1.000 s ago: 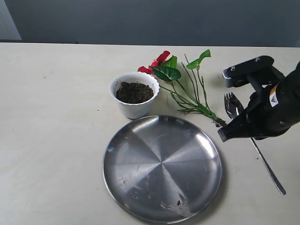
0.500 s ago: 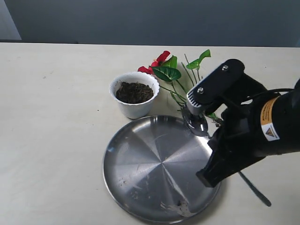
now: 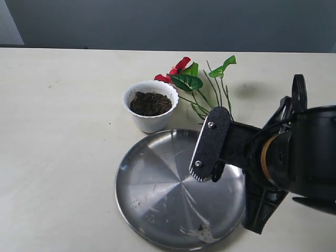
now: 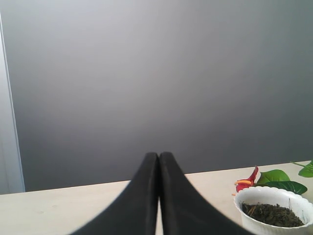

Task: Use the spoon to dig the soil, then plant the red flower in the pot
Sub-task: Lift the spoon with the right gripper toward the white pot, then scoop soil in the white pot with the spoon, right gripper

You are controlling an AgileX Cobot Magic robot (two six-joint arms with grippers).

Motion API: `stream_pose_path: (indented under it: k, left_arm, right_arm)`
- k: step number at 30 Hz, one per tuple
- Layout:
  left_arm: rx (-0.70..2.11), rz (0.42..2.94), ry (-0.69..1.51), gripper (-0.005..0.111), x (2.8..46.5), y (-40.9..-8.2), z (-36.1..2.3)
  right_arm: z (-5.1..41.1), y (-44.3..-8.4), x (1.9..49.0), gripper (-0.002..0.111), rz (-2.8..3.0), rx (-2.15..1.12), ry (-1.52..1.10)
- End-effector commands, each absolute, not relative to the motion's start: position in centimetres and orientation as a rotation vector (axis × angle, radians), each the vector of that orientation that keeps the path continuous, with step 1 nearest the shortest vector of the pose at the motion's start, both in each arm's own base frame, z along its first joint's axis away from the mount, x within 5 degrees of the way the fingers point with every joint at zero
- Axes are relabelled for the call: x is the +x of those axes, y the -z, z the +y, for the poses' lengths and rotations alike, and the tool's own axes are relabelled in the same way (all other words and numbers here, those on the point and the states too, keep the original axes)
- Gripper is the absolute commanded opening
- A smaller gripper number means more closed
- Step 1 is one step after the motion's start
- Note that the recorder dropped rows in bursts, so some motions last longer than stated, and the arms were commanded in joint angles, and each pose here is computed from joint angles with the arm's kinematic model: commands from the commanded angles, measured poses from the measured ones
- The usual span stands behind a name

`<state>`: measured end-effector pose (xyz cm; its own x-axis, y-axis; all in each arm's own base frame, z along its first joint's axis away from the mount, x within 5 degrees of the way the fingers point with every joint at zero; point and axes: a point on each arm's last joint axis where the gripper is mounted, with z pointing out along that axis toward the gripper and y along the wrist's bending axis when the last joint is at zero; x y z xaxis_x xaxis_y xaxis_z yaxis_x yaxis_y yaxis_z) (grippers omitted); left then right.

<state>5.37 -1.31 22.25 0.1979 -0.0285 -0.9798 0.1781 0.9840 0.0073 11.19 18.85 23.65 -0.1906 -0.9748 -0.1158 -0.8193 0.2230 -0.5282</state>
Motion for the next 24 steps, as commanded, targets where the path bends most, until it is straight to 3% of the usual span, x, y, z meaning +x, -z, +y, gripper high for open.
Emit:
stream_pose_path:
  k: [1,12,20,24]
  left_arm:
    - [0.130,1.357,0.155,0.000,5.3,-22.4,-1.3]
    - [0.131,1.356,0.156,0.000,5.3,-22.4,-1.4]
    - [0.131,1.356,0.156,0.000,5.3,-22.4,-1.4]
    - [0.131,1.356,0.156,0.000,5.3,-22.4,-1.4]
  right_arm:
    - [19.4,-23.8,10.5,-0.001,1.999,-1.709,0.505]
    - [22.0,-23.5,12.0,-0.001,1.648,-1.751,0.620]
    - [25.8,-20.2,14.6,-0.001,1.243,-1.787,0.955]
    - [27.4,-19.2,17.5,-0.001,1.314,-1.730,1.075]
